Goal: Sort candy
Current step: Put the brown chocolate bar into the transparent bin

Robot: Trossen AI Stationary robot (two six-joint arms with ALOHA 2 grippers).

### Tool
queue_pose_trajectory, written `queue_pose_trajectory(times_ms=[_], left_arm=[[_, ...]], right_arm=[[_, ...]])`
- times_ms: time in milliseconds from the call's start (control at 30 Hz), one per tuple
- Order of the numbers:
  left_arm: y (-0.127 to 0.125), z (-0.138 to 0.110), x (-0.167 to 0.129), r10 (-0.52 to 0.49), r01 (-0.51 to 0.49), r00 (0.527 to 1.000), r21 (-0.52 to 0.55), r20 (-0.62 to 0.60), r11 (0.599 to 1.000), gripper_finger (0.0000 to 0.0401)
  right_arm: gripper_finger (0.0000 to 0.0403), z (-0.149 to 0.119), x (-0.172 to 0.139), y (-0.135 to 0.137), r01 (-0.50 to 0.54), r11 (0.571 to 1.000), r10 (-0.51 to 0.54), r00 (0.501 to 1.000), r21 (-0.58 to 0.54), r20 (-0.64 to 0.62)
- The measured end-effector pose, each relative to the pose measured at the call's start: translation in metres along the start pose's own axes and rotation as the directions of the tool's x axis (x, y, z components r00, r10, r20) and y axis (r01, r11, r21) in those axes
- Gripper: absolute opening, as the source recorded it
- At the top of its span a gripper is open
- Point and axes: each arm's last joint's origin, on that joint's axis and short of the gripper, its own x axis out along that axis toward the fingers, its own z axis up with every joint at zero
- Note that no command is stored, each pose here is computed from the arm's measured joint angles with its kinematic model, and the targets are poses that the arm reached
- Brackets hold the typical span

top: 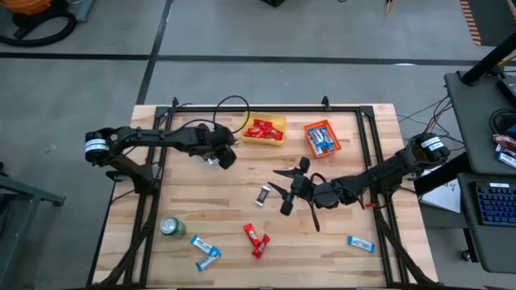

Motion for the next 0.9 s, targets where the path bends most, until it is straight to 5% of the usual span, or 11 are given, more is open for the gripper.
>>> queue_pose_trajectory(times_ms=[200, 367, 500, 667, 900], left_arm=[[0.006, -0.014, -0.002, 0.065, -0.063, 0.989, 0.017, -0.136, 0.998, 0.0102], [0.007, -0.008, -0.011, 0.054, -0.054, 0.992, 0.005, -0.115, 0.999, 0.0094], [-0.004, 0.012, -0.027, -0.012, 0.012, 1.000, -0.006, 0.005, 1.000, 0.0087], [-0.033, 0.025, -0.027, -0.232, 0.225, 0.962, 0.065, 0.144, 0.972, 0.0077], [-0.045, 0.011, 0.009, -0.059, 0.058, 0.998, 0.088, 0.009, 0.994, 0.0075]], right_arm=[[0.0183, 0.000, 0.003, -0.004, 0.014, 1.000, -0.014, 1.000, -0.016, -0.002], [0.0183, 0.000, 0.004, -0.004, 0.017, 1.000, -0.017, 1.000, -0.016, -0.003], [0.0183, 0.000, 0.003, -0.004, 0.016, 1.000, -0.016, 1.000, -0.017, -0.003], [0.0183, 0.000, 0.004, -0.004, 0.017, 1.000, -0.017, 1.000, -0.022, -0.003], [0.0183, -0.002, 0.003, -0.004, 0.016, 0.999, -0.016, 1.000, -0.036, -0.016]])
